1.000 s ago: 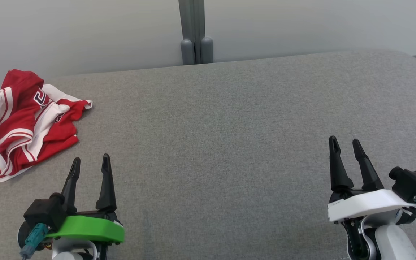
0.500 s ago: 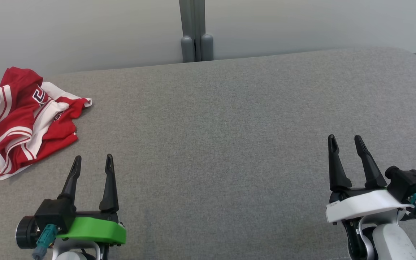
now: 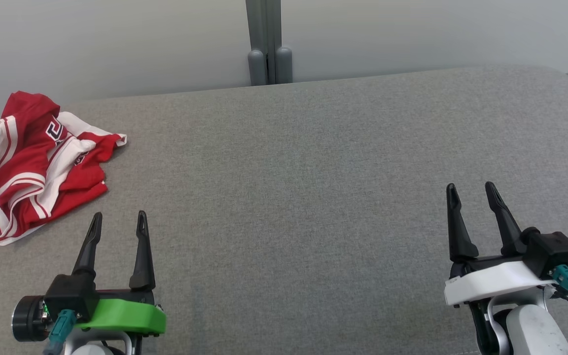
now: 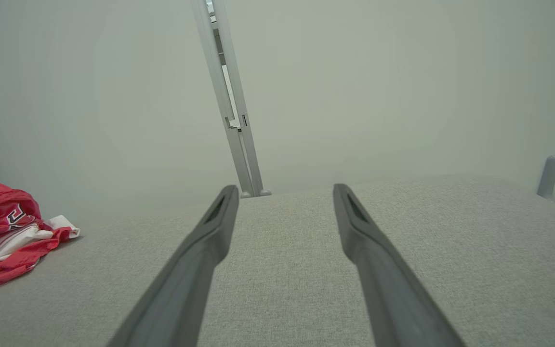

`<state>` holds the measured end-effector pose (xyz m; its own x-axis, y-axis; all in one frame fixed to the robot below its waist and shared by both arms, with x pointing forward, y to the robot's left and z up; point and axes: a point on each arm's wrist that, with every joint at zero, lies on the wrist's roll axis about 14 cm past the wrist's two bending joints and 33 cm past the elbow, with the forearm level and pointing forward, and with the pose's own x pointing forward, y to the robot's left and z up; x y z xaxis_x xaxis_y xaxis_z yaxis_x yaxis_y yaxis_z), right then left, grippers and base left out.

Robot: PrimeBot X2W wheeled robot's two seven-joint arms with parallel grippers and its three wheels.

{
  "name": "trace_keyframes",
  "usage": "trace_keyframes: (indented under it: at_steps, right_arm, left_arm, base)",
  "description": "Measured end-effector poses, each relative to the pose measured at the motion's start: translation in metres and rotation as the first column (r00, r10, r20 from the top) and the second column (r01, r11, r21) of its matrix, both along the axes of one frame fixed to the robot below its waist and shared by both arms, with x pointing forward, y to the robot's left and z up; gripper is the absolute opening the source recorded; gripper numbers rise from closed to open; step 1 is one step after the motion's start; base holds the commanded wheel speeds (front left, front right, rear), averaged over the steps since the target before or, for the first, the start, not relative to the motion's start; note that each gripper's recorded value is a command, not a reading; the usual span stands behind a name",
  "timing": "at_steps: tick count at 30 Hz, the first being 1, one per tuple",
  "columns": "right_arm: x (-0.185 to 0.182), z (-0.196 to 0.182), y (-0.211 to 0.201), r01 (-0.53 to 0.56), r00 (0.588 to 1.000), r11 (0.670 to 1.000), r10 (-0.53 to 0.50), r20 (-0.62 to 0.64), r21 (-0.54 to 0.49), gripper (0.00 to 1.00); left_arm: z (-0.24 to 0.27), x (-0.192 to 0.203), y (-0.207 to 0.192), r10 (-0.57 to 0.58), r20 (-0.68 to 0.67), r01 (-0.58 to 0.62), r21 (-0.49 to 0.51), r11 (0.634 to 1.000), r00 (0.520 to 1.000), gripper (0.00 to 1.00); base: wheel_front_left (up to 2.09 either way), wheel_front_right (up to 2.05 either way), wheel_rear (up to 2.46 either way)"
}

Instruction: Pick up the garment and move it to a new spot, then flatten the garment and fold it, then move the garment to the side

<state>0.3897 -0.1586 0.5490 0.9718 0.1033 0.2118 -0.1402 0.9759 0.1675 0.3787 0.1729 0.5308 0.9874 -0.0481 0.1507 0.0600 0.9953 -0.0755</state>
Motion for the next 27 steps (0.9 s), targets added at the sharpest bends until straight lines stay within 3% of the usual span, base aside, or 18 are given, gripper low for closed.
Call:
trace_keyframes:
  at_steps: [7, 15, 27]
  right_arm:
    - [0.0, -0.003, 0.001, 0.0, 1.0, 1.0, 0.0, -0.001, -0.027, 1.0]
    - [0.0, -0.012, -0.002, 0.005, 0.999, 0.999, -0.004, -0.035, 0.034, 1.0]
    - [0.001, -0.017, -0.002, 0.006, 0.999, 0.999, -0.004, -0.051, 0.041, 1.0]
  left_arm:
    - [-0.002, -0.002, 0.0, -0.002, 0.001, 0.002, 0.012, 1.0, 1.0, 1.0]
    - [-0.008, -0.003, -0.001, -0.006, -0.016, 0.006, -0.007, 1.0, 1.0, 1.0]
    - [-0.014, -0.002, -0.001, -0.007, -0.035, 0.006, -0.02, 1.0, 0.999, 1.0]
  base:
    - [0.0, 0.0, 0.0]
    - [0.0, 0.0, 0.0]
    - [0.0, 0.0, 0.0]
